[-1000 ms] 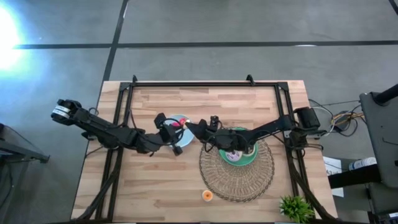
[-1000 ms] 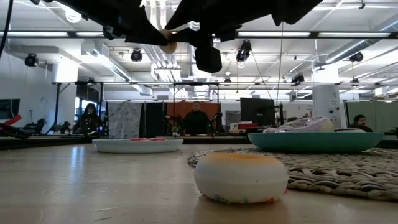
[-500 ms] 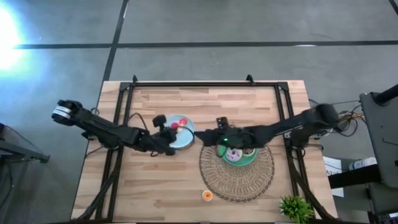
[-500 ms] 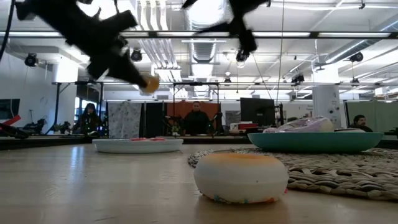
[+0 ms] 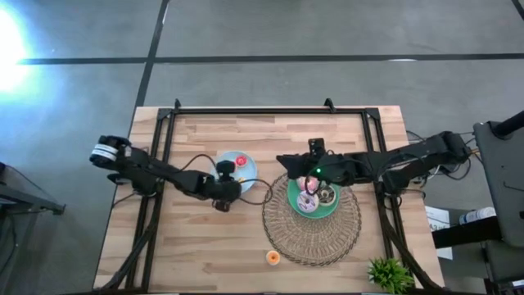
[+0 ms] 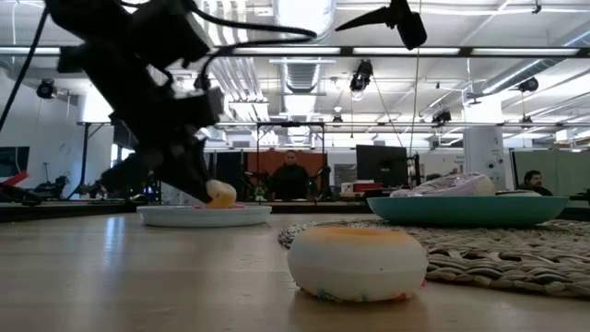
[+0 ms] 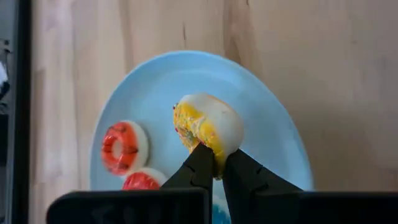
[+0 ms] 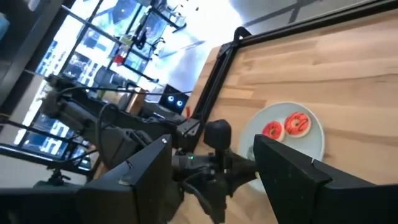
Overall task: Pick & Place donuts
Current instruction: Put the small yellow donut onto the blue plate, then put the small white donut onto the blue plate
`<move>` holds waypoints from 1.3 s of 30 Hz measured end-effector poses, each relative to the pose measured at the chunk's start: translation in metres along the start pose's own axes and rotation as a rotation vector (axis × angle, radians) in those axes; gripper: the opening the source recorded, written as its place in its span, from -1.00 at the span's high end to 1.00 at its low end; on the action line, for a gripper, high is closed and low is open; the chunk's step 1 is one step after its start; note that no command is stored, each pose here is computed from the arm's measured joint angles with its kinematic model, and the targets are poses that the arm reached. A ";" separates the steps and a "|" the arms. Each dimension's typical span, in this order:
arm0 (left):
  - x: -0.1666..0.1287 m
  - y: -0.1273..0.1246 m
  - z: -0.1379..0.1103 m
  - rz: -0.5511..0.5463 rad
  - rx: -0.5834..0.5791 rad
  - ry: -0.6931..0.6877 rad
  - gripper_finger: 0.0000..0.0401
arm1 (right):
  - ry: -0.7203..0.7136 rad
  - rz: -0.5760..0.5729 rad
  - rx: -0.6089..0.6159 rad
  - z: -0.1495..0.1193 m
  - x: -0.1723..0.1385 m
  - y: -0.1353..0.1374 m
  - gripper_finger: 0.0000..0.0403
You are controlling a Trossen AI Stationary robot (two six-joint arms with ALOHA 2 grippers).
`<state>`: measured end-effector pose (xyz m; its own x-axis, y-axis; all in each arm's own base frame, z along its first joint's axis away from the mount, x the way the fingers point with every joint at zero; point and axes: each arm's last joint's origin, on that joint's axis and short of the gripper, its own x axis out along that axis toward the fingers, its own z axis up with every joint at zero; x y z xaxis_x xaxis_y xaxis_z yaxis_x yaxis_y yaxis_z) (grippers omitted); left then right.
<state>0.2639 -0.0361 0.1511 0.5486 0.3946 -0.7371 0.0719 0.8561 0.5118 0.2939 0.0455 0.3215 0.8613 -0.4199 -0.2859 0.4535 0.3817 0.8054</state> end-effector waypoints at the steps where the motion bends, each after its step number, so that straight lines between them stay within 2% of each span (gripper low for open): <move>1: 0.005 0.001 0.002 -0.003 -0.005 0.013 1.00 | 0.001 -0.003 -0.002 -0.001 0.001 0.000 -0.09; 7: 0.025 0.012 0.013 -0.080 -0.045 0.072 0.98 | 0.022 -0.022 -0.017 -0.009 0.008 -0.004 -0.09; 10: 0.028 0.016 0.018 -0.087 -0.051 0.094 0.88 | 0.037 -0.019 -0.018 -0.010 0.009 -0.004 -0.09; 18: 0.015 0.027 0.035 -0.125 -0.073 0.047 0.53 | 0.046 -0.025 -0.035 -0.011 0.010 -0.005 -0.09; 22: 0.009 0.030 0.035 -0.126 -0.060 0.081 0.49 | 0.066 -0.015 -0.040 -0.011 0.009 -0.005 -0.09; 26: -0.008 0.034 0.026 -0.135 -0.115 0.113 0.49 | 0.188 0.010 -0.060 -0.014 0.004 -0.004 -0.09; 30: -0.039 0.033 0.015 -0.173 -0.196 0.018 0.49 | 0.368 -0.031 -0.179 -0.035 -0.006 -0.011 -0.09; 35: -0.080 0.033 0.000 -0.208 -0.301 -0.128 0.49 | 0.600 -0.045 -0.306 -0.083 -0.007 -0.020 -0.09; 39: -0.104 0.033 -0.008 -0.228 -0.409 -0.212 0.49 | 0.726 -0.082 -0.315 -0.123 0.001 -0.027 -0.06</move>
<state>0.2024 -0.0456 0.2409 0.7170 0.1425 -0.6824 -0.0988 0.9898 0.1029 0.3103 0.1360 0.2359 0.7072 0.1440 -0.6921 0.4717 0.6332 0.6137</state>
